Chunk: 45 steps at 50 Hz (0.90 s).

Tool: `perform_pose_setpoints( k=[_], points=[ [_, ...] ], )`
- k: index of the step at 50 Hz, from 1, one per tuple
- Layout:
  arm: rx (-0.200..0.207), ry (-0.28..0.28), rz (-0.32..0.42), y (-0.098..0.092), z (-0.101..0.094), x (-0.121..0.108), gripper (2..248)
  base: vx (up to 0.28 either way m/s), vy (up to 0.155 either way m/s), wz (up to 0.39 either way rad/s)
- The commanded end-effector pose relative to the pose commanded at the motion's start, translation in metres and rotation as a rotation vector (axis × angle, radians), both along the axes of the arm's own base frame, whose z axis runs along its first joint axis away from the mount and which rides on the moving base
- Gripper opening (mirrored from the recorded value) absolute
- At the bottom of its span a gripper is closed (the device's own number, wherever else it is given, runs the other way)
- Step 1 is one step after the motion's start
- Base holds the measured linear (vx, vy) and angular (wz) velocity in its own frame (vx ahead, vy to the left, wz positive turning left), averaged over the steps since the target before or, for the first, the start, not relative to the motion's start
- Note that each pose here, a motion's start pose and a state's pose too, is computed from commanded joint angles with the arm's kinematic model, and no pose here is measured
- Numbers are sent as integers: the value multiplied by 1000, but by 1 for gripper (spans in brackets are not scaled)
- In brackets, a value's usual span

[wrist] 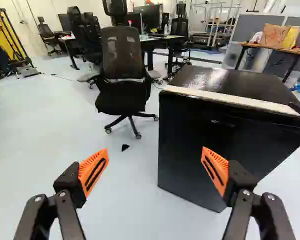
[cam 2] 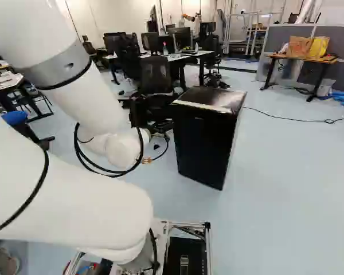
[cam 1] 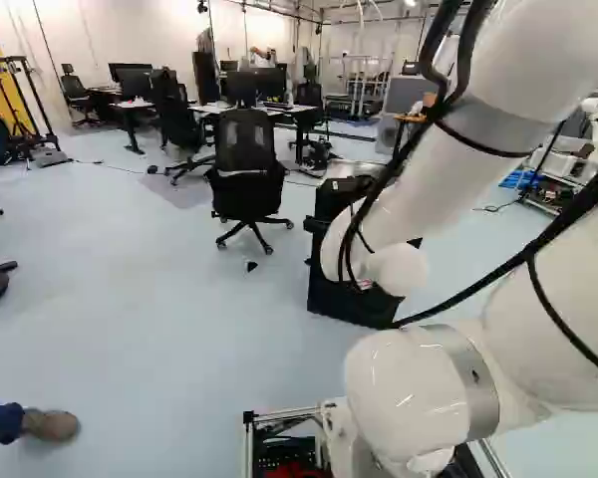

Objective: Grab a drink from the fridge

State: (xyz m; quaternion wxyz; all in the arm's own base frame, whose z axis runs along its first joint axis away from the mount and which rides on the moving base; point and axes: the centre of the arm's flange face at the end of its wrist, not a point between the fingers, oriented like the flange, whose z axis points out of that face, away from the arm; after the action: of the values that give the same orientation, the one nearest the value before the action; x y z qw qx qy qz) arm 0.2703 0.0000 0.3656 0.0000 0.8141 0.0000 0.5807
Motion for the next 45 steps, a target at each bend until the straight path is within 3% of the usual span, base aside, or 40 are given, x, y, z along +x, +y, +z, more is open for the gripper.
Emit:
perform_pose_setpoints(
  k=[45],
  points=[
    [0,0,0,0,0,0,247,1,7,25]
  ],
)
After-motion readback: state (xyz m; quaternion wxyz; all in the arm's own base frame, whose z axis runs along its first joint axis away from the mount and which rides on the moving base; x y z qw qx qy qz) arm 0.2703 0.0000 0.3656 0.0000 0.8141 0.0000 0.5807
